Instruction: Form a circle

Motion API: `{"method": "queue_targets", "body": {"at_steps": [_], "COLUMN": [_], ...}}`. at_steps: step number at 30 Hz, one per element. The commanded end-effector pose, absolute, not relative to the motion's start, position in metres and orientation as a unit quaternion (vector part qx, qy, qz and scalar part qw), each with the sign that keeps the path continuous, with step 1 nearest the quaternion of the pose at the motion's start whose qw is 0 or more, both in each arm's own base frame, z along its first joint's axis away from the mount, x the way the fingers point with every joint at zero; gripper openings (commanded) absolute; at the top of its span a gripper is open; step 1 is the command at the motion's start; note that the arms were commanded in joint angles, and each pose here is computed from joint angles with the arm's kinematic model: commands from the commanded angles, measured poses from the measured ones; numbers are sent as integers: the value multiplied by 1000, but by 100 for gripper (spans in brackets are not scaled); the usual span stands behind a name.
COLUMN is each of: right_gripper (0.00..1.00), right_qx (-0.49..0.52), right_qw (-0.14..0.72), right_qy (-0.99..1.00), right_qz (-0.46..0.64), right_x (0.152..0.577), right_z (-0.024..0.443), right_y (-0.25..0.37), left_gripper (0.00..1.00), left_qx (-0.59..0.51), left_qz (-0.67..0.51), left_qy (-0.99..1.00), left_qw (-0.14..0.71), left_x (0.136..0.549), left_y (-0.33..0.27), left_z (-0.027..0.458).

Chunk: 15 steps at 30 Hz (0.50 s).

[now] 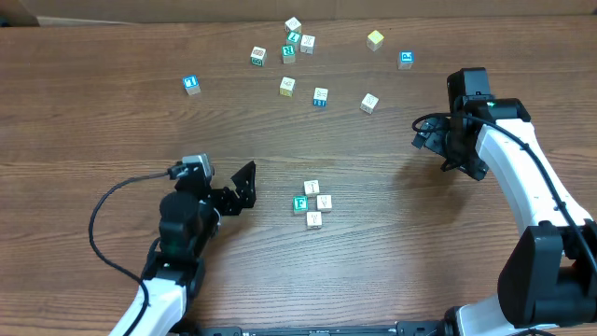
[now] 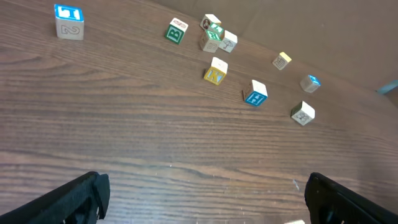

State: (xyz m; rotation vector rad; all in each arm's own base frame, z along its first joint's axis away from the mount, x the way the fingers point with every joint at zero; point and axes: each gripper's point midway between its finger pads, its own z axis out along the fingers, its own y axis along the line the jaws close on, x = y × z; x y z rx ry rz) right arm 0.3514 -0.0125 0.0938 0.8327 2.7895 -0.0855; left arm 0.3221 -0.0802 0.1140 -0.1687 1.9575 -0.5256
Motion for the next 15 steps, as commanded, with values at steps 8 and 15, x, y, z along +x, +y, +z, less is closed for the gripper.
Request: {"method": "queue_targets", "body": {"at_steps": [8, 15], "right_gripper": [100, 100], "right_qx": [287, 287], "right_qw": [131, 131], "right_qy": [948, 948], "right_qz": [-29, -29], "right_x": [355, 355], "right_z": [104, 104], "right_y": [-16, -16], "left_gripper": [100, 100], "left_qx": [-80, -88], "left_qz": [-206, -199], "left_qy": [801, 793], "left_qw": [556, 569], "left_x": [291, 287], "left_y": [-66, -60], "left_z": [96, 99]}}
